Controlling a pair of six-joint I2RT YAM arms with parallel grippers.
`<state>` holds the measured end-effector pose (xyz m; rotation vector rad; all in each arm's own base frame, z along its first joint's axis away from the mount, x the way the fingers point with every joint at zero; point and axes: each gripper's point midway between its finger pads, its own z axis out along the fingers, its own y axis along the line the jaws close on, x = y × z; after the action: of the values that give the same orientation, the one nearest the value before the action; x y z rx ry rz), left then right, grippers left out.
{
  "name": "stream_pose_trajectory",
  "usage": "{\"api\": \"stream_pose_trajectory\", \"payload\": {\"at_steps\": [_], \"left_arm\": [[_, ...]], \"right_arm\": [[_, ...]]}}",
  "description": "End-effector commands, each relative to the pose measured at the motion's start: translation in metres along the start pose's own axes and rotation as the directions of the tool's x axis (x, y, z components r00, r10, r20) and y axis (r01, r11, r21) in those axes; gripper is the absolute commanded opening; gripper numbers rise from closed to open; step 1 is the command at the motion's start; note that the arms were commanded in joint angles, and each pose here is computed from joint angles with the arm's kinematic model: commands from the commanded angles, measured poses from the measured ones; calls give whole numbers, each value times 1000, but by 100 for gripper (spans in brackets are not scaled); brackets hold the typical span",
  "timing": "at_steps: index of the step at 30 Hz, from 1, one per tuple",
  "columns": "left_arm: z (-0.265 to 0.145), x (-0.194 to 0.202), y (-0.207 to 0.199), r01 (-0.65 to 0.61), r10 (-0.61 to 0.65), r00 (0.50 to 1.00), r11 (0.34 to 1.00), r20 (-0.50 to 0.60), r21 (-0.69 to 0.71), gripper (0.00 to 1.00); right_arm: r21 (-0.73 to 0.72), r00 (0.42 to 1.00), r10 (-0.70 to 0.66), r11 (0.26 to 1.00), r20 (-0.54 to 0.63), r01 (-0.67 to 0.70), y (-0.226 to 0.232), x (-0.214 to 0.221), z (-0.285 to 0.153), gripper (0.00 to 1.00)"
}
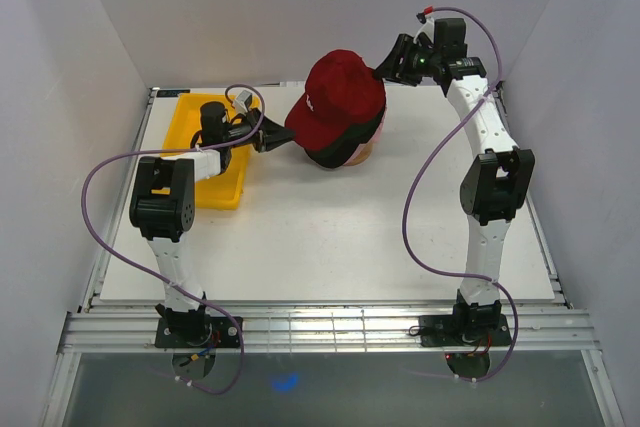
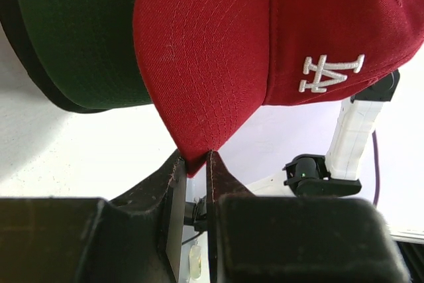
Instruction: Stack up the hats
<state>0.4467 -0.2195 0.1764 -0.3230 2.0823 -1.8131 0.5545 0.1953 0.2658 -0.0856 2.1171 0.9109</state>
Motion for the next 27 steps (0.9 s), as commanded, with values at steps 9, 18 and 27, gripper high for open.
{"api": "stream_pose_trajectory", "payload": {"at_steps": [9, 18, 27], "left_arm": [[3, -1, 13, -10, 11, 1000, 998, 13, -66, 0], [7, -1, 22, -19, 19, 1000, 993, 0, -114, 0], [8, -4, 29, -26, 26, 1000, 987, -2, -156, 0]], "right_arm": [[-31, 999, -35, 999, 21, 36, 14, -6, -5, 53], [-24, 999, -37, 999, 25, 38, 13, -7, -2, 44], [8, 999, -38, 999, 29, 37, 4, -8, 5, 31]]}}
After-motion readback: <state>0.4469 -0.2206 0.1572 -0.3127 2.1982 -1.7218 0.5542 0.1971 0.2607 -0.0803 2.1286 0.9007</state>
